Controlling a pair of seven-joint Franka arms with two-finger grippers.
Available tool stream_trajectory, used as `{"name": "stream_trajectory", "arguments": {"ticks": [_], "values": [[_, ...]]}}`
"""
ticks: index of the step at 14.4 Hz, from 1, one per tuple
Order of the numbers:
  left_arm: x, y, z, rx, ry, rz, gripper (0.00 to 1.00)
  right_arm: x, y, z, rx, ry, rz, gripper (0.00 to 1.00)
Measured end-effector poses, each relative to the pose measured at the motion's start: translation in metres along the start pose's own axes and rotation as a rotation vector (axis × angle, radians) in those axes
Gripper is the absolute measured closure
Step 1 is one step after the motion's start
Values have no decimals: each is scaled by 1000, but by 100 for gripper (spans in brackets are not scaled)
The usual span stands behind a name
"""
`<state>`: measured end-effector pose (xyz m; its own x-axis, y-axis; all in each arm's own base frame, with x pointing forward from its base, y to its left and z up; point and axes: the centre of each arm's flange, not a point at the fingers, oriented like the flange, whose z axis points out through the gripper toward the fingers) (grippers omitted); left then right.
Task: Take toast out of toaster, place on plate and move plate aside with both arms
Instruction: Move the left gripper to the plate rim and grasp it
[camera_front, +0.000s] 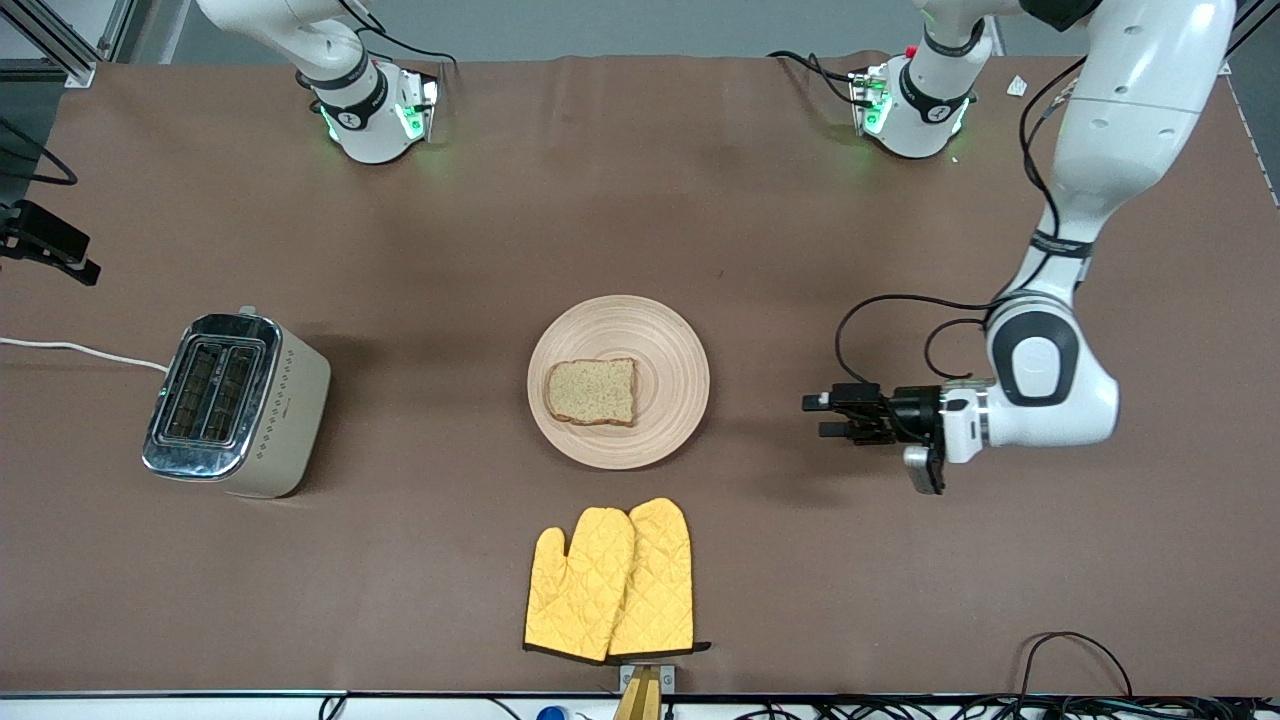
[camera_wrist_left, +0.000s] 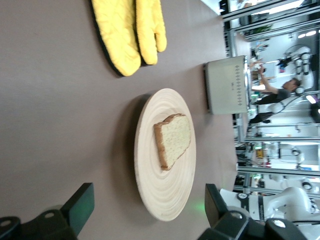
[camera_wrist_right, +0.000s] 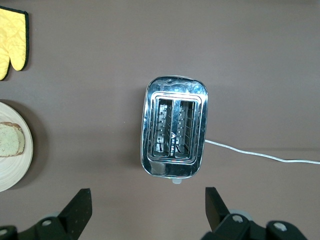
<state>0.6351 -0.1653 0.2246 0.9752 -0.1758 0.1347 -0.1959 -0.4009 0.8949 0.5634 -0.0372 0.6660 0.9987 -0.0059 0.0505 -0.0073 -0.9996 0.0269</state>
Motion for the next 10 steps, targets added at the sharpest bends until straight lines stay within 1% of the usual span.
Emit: {"name": "stream_trajectory", "arguments": {"ticks": [2,4,5,7,8,9,10], "values": [[-11,-4,29,-57,23,-13,4,0,0,1,0,-3,0,0],[-21,-9,57,-93,54,-2,8,0,-1,2,2,-6,-1,0],[-27,-14,69,-106,68,7,8,0,-2,2,2,-7,-4,0],[-36,-25,85,-125,80,11,17,-1,-6,3,3,-19,-9,0],[-39,-29,92,-133,83,2,17,-2,-7,4,4,-27,-11,0],[-42,-30,98,-143,86,-8,22,-2,-7,4,4,-31,-12,0],[-45,-28,107,-153,89,-20,22,-3,-7,4,4,-34,-12,0]]}}
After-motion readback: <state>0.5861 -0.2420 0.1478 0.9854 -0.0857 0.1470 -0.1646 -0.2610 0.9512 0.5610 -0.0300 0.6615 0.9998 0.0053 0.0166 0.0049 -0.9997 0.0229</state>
